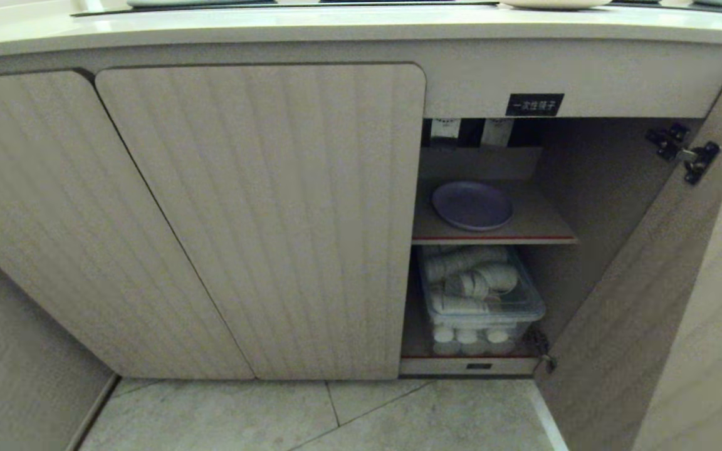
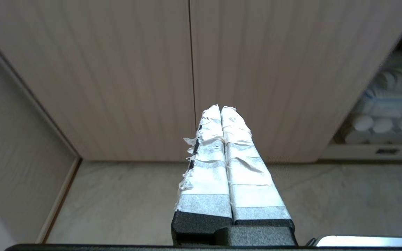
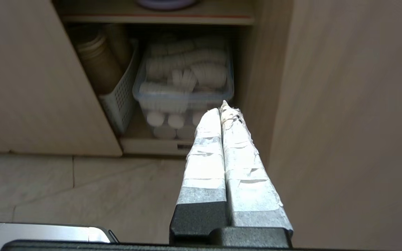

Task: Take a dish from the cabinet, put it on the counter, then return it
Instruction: Take the plate from the cabinet

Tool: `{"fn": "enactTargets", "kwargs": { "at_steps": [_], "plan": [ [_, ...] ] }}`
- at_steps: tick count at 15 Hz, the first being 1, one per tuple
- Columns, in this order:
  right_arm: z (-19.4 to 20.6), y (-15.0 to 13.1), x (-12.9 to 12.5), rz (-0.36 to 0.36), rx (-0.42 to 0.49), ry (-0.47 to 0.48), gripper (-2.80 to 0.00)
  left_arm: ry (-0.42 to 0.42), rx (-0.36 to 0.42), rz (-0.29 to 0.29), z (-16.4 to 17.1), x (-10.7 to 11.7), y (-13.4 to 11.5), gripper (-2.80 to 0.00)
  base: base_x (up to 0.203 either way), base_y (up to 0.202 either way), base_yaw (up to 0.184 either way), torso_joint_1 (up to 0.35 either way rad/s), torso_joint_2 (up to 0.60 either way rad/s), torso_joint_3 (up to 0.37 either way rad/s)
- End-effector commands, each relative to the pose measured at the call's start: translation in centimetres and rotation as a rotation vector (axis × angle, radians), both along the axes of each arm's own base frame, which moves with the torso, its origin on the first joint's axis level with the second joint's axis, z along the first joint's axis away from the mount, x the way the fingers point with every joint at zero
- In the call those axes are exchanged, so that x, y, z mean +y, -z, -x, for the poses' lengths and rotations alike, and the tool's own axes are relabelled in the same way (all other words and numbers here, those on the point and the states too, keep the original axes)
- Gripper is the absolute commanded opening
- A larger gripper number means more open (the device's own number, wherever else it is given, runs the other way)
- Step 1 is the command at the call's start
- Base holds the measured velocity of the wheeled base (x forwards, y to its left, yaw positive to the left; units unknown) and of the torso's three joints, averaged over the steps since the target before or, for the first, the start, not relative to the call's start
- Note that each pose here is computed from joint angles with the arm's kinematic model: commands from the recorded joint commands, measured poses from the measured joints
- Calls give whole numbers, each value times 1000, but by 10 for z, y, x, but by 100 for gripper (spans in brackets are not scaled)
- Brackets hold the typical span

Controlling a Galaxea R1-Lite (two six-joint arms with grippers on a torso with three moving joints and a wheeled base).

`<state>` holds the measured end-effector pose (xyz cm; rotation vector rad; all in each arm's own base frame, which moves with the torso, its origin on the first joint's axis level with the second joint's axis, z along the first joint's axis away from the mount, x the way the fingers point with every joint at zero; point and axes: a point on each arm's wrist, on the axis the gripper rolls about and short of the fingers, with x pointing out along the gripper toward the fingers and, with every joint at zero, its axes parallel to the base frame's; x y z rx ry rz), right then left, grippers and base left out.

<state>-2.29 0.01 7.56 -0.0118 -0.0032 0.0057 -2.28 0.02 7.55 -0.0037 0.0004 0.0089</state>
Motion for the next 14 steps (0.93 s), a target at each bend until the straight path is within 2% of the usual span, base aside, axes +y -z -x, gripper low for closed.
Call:
{"fn": "enactTargets", "kwargs": {
  "at_steps": [1,11,14],
  "plan": [
    [0,0,0,0,0,-1,-280,0,0,1,0,0,0,-280,196,0,2,-2,3,6],
    [0,0,0,0,0,-1,-280,-2,0,1,0,0,0,-280,195,0,2,4,2,1],
    [0,0,0,0,0,-1,-280,-2,0,1,0,0,0,-280,34,0,1,2,0,-1]
  ]
}}
